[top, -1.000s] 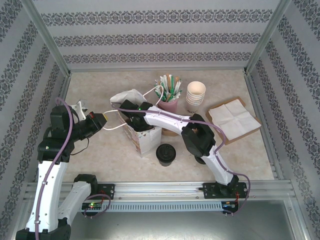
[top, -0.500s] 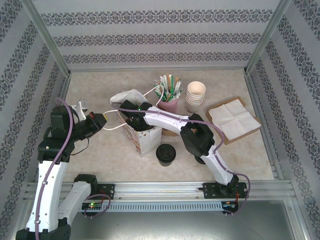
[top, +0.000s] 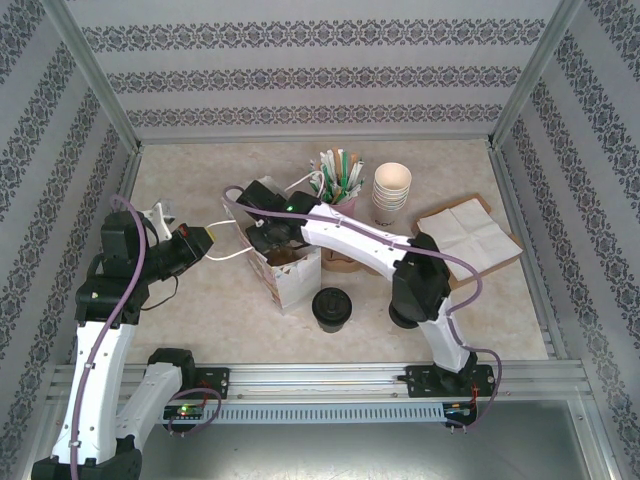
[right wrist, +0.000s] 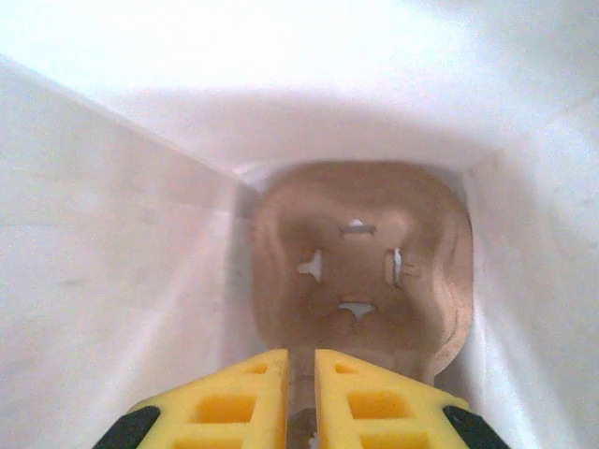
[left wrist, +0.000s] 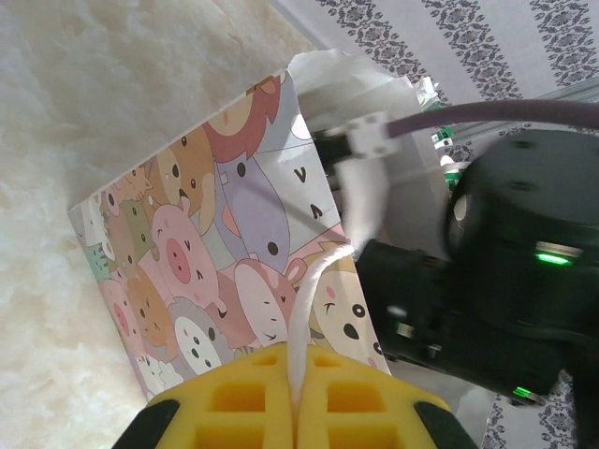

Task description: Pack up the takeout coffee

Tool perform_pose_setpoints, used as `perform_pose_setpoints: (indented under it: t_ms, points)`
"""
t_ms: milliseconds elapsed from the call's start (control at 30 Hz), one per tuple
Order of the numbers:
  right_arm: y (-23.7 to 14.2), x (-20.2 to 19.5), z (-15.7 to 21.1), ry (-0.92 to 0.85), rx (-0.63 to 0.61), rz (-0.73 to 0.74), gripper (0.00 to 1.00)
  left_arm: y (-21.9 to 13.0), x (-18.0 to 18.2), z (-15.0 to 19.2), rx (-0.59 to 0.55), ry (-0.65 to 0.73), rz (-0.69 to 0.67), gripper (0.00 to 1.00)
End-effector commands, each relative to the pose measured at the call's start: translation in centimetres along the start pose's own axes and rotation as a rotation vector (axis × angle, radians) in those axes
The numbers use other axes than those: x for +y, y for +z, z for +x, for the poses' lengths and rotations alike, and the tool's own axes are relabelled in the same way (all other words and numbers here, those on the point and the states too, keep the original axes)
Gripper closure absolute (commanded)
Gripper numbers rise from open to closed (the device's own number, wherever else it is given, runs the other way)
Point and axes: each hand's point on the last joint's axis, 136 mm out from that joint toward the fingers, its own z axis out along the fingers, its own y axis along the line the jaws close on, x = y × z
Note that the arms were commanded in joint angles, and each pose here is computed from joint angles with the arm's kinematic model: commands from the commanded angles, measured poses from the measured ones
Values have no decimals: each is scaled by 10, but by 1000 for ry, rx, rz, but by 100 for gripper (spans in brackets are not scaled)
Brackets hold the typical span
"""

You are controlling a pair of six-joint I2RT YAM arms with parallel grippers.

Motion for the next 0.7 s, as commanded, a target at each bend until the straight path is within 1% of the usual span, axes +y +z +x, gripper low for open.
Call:
perform_pose_setpoints:
  t_ms: [0,333,567,667]
  points:
    - [-41,10,-20,-39,-88,-12,83,1,6,-1,-17,-17,-18,94]
    - [-115,23,-49,-77,-245,-76,83,5,8,-4,-22,-21,-25,94]
    - [-174,20,-62,-182,-359,-78,82,9,8,-8,-27,-28,-23,94]
    - [-195,16,-61,-223,-401,-73,81,10,7,-11,-29,-27,-21,94]
